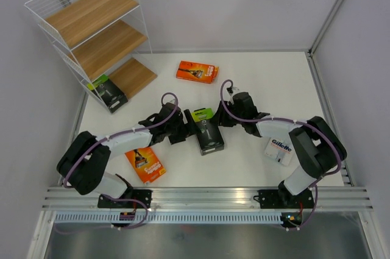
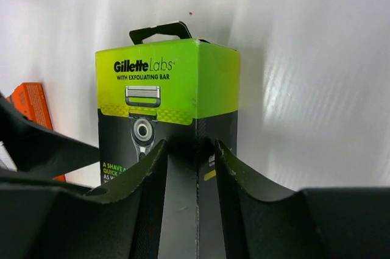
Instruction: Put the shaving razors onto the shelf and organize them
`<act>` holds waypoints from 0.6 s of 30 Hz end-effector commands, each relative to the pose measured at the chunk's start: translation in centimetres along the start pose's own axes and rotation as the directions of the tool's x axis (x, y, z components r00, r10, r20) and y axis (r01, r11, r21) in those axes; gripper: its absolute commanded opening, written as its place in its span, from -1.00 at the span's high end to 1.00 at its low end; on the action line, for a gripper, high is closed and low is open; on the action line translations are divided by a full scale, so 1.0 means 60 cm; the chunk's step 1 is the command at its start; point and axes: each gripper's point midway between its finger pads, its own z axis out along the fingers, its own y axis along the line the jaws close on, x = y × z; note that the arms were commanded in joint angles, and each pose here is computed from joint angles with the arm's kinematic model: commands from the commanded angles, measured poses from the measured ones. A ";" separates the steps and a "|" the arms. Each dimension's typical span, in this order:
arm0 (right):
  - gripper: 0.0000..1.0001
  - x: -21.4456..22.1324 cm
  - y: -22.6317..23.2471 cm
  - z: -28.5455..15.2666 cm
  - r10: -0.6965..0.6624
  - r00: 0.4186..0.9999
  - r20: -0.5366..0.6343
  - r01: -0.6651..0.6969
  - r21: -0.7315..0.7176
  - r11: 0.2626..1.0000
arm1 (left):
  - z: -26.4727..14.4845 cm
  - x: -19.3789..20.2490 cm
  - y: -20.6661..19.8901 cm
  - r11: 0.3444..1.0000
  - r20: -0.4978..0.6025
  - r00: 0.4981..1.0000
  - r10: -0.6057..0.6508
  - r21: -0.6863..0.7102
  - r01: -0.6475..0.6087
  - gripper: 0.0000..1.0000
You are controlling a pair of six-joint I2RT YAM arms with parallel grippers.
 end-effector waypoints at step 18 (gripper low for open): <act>0.70 0.131 -0.161 -0.024 0.349 0.929 -0.127 -0.353 -0.017 0.935 | 0.038 -0.012 -0.038 0.995 0.007 1.000 0.004 0.096 -0.005 -0.84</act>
